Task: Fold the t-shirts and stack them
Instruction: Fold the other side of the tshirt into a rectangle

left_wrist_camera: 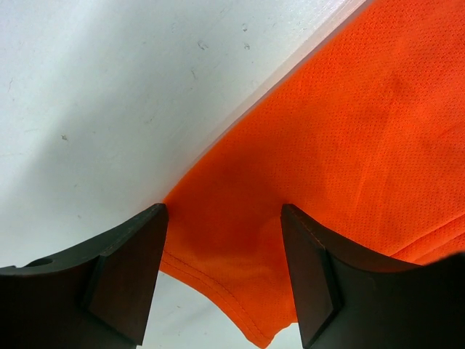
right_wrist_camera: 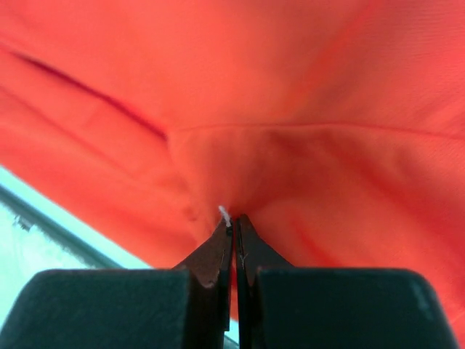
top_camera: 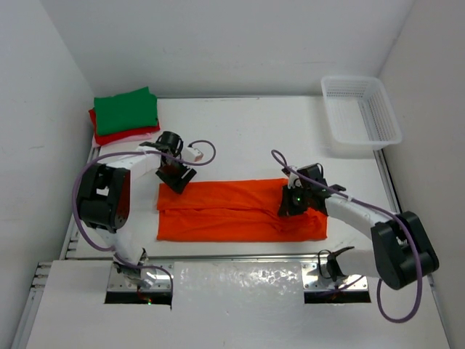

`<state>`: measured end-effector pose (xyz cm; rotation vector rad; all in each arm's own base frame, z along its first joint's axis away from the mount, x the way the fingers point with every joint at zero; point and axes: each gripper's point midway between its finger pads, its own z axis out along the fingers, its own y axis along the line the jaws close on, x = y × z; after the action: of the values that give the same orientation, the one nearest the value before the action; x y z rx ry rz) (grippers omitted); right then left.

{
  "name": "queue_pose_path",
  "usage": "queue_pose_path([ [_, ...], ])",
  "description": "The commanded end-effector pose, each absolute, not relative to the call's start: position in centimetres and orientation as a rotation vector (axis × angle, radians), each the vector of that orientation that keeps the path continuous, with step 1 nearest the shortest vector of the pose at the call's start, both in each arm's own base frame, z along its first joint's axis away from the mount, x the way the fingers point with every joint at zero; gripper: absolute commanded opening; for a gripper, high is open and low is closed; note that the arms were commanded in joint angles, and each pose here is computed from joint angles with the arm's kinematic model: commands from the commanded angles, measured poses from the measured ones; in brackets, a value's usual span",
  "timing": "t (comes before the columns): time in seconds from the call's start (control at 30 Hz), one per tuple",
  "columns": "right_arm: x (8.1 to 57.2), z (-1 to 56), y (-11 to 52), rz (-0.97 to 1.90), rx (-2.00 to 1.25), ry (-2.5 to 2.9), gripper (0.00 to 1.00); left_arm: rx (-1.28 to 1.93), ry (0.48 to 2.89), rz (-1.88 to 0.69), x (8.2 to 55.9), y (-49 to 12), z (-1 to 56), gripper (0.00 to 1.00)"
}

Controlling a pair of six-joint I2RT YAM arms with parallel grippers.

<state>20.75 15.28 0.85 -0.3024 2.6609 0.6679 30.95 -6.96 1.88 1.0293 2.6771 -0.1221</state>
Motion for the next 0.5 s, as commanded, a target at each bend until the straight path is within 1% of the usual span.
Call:
queue_pose_path([
  [0.0, 20.8, 3.0, 16.7, 0.741, -0.359, 2.564, 0.00, 0.990, 2.600, -0.099, 32.8, -7.2, 4.0, 0.61],
  [0.17, 18.6, 2.3, 15.8, 0.724, -0.366, 2.623, 0.00, 1.001, 2.539, -0.116, 34.0, -8.0, 6.1, 0.61],
  [0.27, 16.7, 2.2, 15.0, 0.710, -0.387, 2.668, 0.00, 1.036, 2.463, -0.148, 34.8, -9.4, 8.1, 0.61],
  [0.37, 16.6, 4.0, 14.4, 0.673, -0.424, 2.649, 0.00, 1.139, 2.319, -0.195, 35.7, -12.9, 11.5, 0.61],
  [0.43, 18.2, 6.7, 14.2, 0.635, -0.398, 2.576, 0.00, 1.262, 2.218, -0.229, 35.0, -16.9, 13.1, 0.61],
  [0.47, 18.8, 7.1, 13.1, 0.596, -0.307, 2.592, 0.00, 1.332, 2.133, -0.252, 34.6, -20.0, 14.5, 0.61],
])
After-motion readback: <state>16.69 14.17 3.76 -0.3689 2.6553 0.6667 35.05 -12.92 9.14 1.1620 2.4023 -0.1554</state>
